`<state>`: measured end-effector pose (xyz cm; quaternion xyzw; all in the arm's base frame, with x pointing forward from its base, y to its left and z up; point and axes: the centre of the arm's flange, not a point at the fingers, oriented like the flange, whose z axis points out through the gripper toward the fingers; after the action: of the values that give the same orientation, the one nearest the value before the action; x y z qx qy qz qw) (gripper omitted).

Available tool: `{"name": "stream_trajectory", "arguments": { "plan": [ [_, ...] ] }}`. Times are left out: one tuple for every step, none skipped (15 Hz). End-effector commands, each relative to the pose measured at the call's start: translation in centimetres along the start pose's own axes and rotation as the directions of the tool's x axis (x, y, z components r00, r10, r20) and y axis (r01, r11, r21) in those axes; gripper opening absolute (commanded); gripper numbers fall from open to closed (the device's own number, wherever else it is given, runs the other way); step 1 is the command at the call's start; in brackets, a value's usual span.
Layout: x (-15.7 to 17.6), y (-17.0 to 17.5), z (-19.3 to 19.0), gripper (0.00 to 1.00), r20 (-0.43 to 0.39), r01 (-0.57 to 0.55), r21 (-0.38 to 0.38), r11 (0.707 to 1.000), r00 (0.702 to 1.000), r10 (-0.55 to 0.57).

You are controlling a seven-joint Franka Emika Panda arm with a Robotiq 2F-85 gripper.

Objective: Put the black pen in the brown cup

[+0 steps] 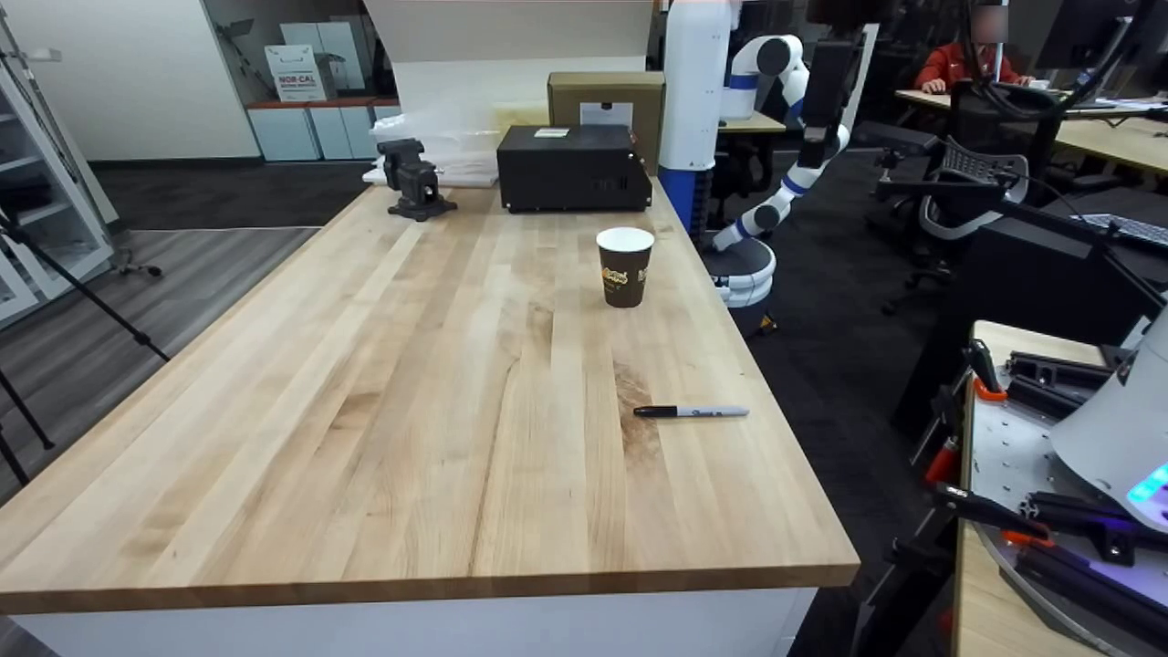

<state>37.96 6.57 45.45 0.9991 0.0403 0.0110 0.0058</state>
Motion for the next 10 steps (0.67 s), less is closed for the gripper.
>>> {"name": "stream_trajectory", "arguments": {
  "plan": [
    [1.8,-3.3,3.0,1.00,-0.013,0.129,0.038,0.991,0.992,-0.129],
    [2.2,-4.1,3.8,1.00,-0.013,0.158,0.045,0.986,0.987,-0.158],
    [2.5,-4.7,4.8,1.00,-0.013,0.190,0.055,0.980,0.982,-0.190],
    [2.9,-5.3,5.8,1.00,-0.007,0.217,0.063,0.974,0.976,-0.217],
    [3.3,-5.9,6.8,1.00,0.000,0.244,0.075,0.967,0.970,-0.245],
    [3.6,-6.3,7.7,1.00,0.007,0.264,0.086,0.961,0.964,-0.265],
    [3.8,-6.9,8.8,1.00,0.018,0.286,0.106,0.952,0.957,-0.290],
    [4.1,-7.3,9.8,1.00,0.026,0.302,0.120,0.946,0.951,-0.307],
    [4.2,-8.0,11.1,1.00,0.039,0.322,0.139,0.936,0.943,-0.330],
    [4.2,-8.3,12.0,1.00,0.049,0.340,0.152,0.928,0.935,-0.351]
  ]
}}
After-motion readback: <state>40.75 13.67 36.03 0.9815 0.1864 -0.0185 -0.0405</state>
